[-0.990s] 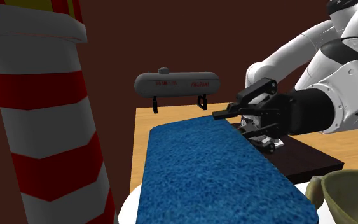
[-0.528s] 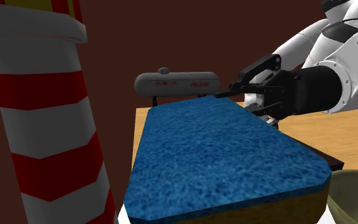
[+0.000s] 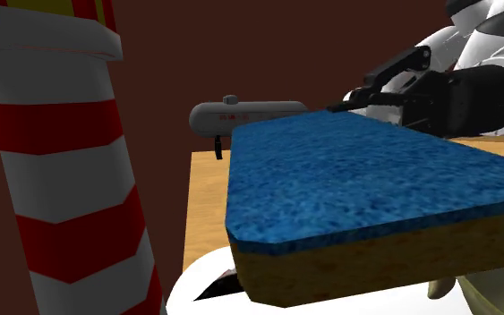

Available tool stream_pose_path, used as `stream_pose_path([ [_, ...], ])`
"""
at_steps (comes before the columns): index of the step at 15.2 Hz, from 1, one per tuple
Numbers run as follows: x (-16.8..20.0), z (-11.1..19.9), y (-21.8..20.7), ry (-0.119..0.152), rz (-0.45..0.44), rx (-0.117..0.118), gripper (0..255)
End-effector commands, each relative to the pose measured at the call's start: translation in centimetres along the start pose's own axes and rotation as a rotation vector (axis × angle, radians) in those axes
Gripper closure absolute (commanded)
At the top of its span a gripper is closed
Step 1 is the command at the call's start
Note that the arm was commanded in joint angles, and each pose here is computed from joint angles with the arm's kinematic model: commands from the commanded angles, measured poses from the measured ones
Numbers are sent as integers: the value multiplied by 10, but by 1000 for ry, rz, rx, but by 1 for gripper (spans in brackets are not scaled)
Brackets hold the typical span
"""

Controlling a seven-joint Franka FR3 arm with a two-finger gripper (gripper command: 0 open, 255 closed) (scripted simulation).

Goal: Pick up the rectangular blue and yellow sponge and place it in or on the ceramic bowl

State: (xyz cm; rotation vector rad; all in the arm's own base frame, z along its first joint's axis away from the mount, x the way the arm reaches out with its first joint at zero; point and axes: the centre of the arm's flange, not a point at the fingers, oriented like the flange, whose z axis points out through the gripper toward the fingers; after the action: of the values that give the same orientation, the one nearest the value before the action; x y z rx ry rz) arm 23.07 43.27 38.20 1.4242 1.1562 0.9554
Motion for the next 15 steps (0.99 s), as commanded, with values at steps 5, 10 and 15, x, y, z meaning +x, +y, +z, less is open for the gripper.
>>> stream_pose_path([
  [5,9,-77,-10,-1,0,0,255],
  [10,17,-142,-20,-1,0,0,255],
  [15,26,-207,-30,-1,0,0,255],
])
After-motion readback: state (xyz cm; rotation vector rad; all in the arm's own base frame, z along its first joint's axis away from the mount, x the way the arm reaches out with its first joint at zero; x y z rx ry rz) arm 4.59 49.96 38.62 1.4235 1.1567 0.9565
